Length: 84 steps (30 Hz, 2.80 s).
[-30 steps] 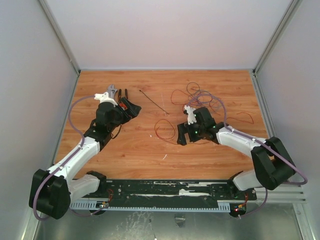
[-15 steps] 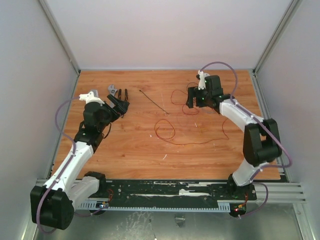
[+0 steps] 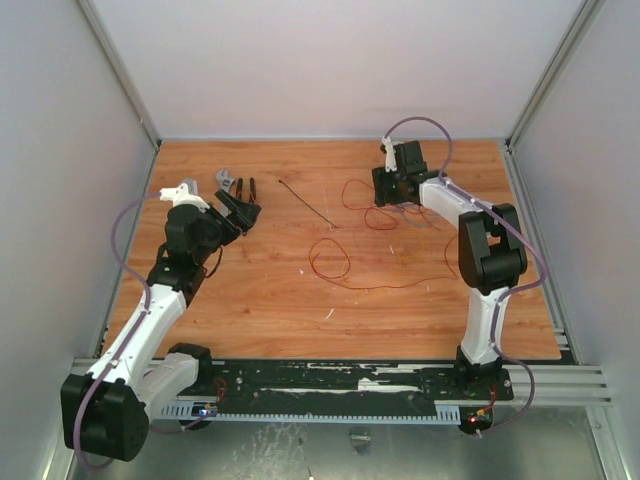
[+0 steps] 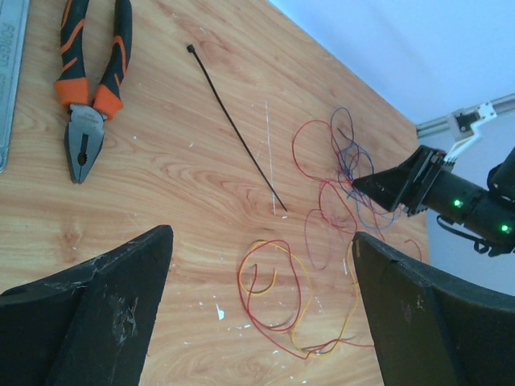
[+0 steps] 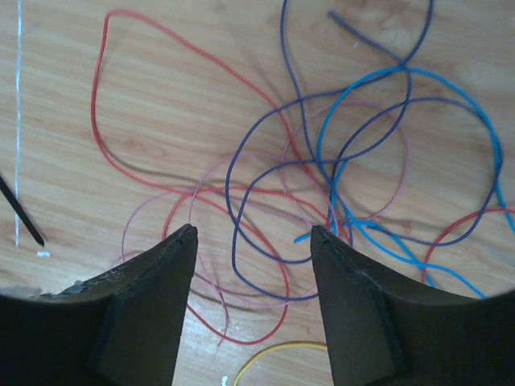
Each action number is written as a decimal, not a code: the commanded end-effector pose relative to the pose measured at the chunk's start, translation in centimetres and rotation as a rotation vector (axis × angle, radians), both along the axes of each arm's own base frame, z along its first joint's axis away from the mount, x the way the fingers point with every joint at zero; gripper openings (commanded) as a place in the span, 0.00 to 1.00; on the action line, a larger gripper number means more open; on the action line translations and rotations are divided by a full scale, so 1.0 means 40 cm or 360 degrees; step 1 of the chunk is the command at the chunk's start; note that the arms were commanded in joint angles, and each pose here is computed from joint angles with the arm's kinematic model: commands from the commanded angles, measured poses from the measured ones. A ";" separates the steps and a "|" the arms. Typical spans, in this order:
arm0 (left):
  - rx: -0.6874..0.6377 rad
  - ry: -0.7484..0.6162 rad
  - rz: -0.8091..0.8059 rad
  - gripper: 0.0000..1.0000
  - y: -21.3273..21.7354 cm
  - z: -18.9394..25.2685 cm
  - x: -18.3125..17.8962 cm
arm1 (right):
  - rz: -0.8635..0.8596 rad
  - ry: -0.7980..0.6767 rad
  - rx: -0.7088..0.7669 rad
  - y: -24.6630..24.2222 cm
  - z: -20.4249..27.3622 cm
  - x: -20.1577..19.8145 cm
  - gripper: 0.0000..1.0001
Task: Zip-tie the wires
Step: Pick up the cable at the center of the board.
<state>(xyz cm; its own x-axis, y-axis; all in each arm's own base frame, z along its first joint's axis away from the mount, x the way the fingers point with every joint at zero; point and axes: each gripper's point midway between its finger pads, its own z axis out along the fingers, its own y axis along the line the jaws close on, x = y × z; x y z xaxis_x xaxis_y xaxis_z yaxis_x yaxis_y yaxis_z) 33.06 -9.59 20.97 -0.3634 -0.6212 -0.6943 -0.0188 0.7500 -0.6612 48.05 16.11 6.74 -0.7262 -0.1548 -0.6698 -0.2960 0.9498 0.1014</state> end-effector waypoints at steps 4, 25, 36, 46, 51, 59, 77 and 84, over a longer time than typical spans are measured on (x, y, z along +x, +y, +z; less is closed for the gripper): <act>-0.0007 0.0000 -0.0022 0.98 -0.001 -0.008 0.009 | -0.0006 -0.0090 -0.0116 -0.019 0.036 0.071 0.53; -0.0019 0.0033 -0.0038 0.98 -0.003 -0.029 0.015 | 0.0048 -0.0078 -0.0072 0.005 0.042 0.062 0.17; -0.0035 -0.0030 -0.0069 0.98 -0.011 0.012 0.020 | -0.0045 -0.0636 -0.0069 -0.023 0.473 0.143 0.00; -0.0137 -0.0281 -0.0073 0.98 -0.022 0.143 0.044 | 0.0010 -0.1486 0.0173 -0.011 1.050 0.105 0.00; -0.0211 -0.0314 -0.0245 0.98 -0.073 0.162 0.059 | 0.0171 -0.1686 0.0370 0.026 1.162 0.018 0.00; -0.0203 -0.0326 -0.0563 0.98 -0.189 0.174 0.075 | 0.0223 -0.1715 0.0400 0.033 1.188 -0.015 0.00; -0.0161 -0.0426 -0.0764 0.98 -0.424 0.172 0.156 | 0.0349 -0.1821 0.0623 0.069 1.297 -0.068 0.00; -0.0182 -0.0442 -0.0892 0.98 -0.540 0.174 0.200 | 0.0412 -0.1822 0.0686 0.083 1.315 -0.100 0.00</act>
<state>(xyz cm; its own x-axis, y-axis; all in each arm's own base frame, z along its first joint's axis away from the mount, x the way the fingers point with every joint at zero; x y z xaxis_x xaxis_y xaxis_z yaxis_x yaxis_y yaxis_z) 40.19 -29.13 25.42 -0.5249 -0.4613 -0.7154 0.4610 0.5524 -0.6945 46.99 19.64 55.67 0.2600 0.1310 -0.9567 -0.5574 0.8294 -0.0379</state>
